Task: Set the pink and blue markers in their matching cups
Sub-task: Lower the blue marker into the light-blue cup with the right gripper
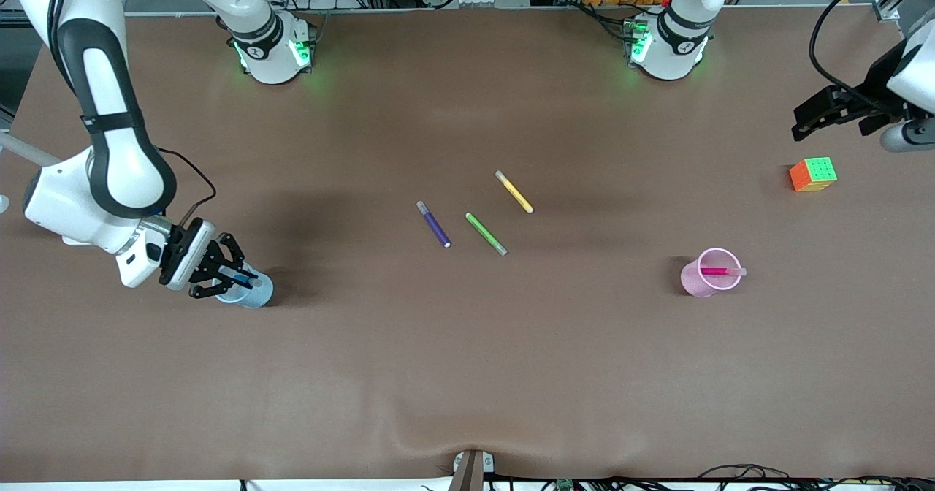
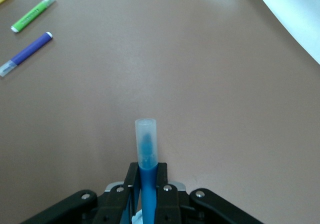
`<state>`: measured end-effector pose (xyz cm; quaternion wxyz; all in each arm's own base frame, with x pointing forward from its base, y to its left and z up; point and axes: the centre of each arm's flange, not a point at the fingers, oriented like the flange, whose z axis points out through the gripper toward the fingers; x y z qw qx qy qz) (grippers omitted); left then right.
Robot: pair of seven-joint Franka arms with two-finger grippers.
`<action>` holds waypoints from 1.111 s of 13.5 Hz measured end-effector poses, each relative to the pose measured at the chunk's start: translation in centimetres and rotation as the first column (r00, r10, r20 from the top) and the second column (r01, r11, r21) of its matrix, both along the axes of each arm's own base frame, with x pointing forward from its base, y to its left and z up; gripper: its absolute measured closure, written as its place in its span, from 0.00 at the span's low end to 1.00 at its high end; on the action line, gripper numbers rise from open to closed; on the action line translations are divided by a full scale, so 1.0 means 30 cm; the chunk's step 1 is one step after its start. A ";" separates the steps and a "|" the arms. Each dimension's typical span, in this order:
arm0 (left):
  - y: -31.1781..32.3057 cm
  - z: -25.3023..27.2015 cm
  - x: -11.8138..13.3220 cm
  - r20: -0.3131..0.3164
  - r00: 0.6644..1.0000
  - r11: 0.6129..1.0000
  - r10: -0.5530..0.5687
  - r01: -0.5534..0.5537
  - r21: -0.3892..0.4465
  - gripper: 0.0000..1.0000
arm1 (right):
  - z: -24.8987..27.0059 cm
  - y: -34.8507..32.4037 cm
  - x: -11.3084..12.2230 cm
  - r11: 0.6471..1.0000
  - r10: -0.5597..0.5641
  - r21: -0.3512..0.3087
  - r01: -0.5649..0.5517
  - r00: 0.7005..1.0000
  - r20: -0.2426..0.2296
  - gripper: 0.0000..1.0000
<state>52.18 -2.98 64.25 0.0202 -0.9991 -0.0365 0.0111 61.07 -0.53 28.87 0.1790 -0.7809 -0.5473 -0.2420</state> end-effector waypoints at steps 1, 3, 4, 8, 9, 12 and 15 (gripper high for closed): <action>0.009 0.002 -0.002 0.001 1.000 1.000 0.003 -0.003 0.000 0.00 | -0.006 -0.016 -0.003 1.000 0.009 0.014 -0.009 1.000 0.006 0.83; 0.007 -0.003 -0.002 -0.003 1.000 1.000 -0.001 0.001 0.000 0.00 | -0.026 -0.051 -0.009 0.999 0.020 0.033 -0.021 1.000 0.010 0.83; 0.004 -0.007 -0.003 -0.005 1.000 1.000 -0.003 0.003 0.000 0.00 | -0.037 -0.066 -0.010 0.999 0.023 0.044 -0.024 1.000 0.008 0.83; -0.022 -0.013 -0.008 -0.017 1.000 1.000 -0.017 0.017 0.001 0.00 | -0.048 -0.109 -0.002 0.996 0.037 0.086 -0.037 0.999 0.010 0.83; -0.025 -0.015 -0.010 -0.021 1.000 1.000 -0.019 0.019 0.001 0.00 | -0.058 -0.122 -0.004 0.995 0.037 0.090 -0.037 0.999 0.006 0.83; -0.024 -0.016 -0.011 -0.024 1.000 1.000 -0.018 0.018 0.001 0.00 | -0.086 -0.149 -0.008 0.995 0.035 0.094 -0.035 0.999 0.003 0.83; -0.017 -0.015 -0.010 -0.024 1.000 1.000 -0.014 0.014 0.001 0.00 | -0.083 -0.149 -0.003 0.992 0.048 0.118 -0.049 0.999 0.011 0.69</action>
